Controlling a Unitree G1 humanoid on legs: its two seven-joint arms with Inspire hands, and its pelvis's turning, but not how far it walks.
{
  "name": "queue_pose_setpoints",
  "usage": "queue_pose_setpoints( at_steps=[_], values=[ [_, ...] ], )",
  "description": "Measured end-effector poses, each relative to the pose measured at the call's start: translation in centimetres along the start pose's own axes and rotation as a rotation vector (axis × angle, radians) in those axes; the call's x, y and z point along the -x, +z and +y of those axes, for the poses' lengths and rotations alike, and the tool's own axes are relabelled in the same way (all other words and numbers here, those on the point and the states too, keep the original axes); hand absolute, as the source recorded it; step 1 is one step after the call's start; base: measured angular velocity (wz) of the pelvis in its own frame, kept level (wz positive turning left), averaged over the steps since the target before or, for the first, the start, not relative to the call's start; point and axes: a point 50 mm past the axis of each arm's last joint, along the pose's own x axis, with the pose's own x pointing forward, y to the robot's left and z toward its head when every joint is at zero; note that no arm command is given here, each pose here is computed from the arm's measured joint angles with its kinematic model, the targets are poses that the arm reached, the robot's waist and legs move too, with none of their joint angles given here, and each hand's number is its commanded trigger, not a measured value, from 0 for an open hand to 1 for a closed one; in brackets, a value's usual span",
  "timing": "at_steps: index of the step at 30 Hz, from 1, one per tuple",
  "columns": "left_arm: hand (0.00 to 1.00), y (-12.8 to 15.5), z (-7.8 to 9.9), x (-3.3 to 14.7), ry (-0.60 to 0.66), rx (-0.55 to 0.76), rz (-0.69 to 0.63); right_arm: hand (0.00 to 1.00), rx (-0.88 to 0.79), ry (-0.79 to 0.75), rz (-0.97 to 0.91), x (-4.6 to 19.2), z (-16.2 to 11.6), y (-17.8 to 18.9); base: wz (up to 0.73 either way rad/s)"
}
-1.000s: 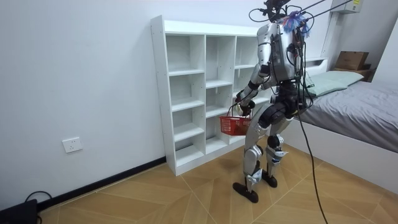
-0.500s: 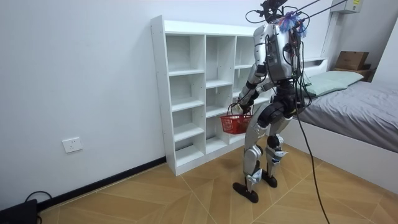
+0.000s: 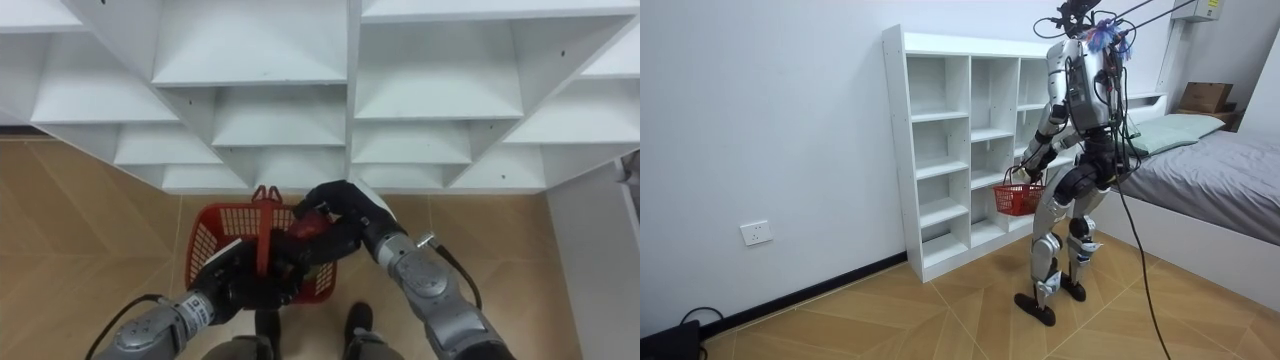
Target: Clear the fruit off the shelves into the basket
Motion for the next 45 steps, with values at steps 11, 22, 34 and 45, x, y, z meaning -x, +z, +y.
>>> queue_pose_setpoints(
  at_steps=[11,22,34,45],
  values=[
    [1.0,0.2,-0.1,-0.2,-0.003,0.0,-0.006,1.0,-0.001,-0.045,0.012,0.2,-0.6,-0.3,0.0],
    [1.0,0.5,-1.1,-0.6,-0.036,0.028,-0.031,1.0,-0.008,-0.086,0.033,0.2,-0.7,-0.7,0.0],
    [1.0,0.8,-1.7,-0.9,-0.058,0.121,-0.071,1.0,-0.074,-0.122,0.013,-0.1,-0.7,-0.4,0.0],
    [1.0,1.2,-1.9,-1.0,-0.081,0.177,-0.102,1.0,-0.151,-0.14,0.001,-0.2,-0.5,-0.4,0.0]
  ],
)
